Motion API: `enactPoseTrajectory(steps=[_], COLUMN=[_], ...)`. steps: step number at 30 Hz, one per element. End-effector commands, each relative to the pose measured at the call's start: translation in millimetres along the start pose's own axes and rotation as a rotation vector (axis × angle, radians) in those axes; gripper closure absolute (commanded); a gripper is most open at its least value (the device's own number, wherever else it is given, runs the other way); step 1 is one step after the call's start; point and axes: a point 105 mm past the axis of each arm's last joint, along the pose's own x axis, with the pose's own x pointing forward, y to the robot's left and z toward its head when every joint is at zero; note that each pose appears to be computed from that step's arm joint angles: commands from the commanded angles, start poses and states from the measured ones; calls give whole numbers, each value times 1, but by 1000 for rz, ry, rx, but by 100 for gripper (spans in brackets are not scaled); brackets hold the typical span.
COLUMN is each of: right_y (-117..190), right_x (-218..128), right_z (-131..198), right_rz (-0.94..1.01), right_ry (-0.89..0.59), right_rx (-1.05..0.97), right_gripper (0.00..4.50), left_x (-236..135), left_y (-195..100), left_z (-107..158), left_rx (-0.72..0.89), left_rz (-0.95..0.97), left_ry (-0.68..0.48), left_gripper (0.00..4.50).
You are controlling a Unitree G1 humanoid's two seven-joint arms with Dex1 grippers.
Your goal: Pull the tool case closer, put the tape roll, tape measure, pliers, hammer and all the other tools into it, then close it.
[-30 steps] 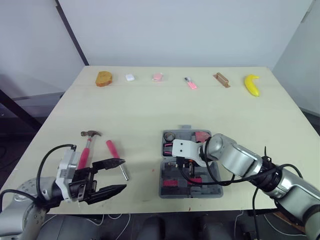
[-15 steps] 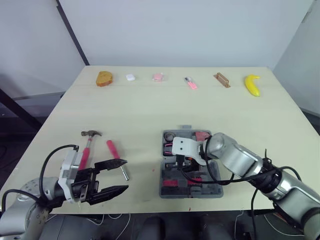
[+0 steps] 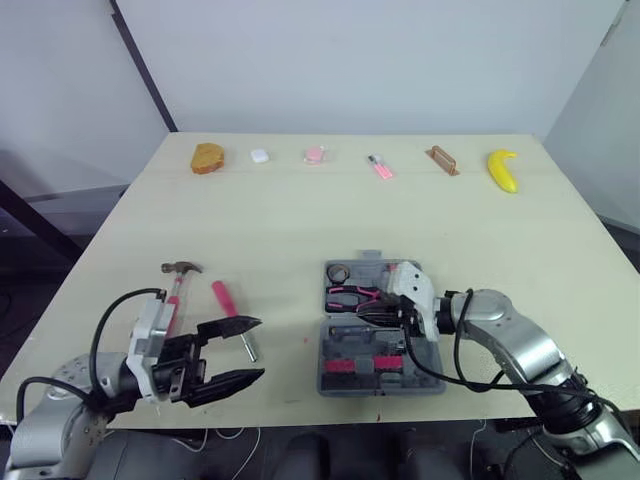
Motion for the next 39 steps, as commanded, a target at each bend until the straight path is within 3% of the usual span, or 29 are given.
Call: enactPoseTrajectory(steps=[1, 8, 17, 20, 25, 30, 35, 38, 39], right_y=[2, -1, 5, 6, -4, 4, -4, -6, -4], right_x=[4, 10, 13, 17, 9, -26, -66, -104, -121], right_z=[-4, -29, -114, -110, -39, -2, -12, -42, -53], right_rz=[5, 3, 25, 9, -48, -82, -215, -319, -355], right_ry=[-11, 56, 382, 322, -41, -254, -266, -181, -159], right_rx=[-41, -65, 49, 130, 80, 54, 120, 137, 158], right_gripper=[445, 445, 445, 445, 445, 445, 445, 368, 323], left_x=[2, 3, 7, 8, 0, -11, -29, -43, -49], left_y=[-1, -1, -2, -3, 0, 10, 22, 19, 17], left_z=[6, 5, 0, -2, -13, -24, -38, -51, -56], left_rx=[32, 33, 24, 17, -31, -93, -107, -148, -168], left_rz=[-12, -11, -7, -2, 90, 304, 556, 667, 701], left_ry=[-4, -1, -5, -7, -10, -92, -113, -100, -98], left_gripper=[0, 0, 0, 0, 0, 0, 0, 0, 0])
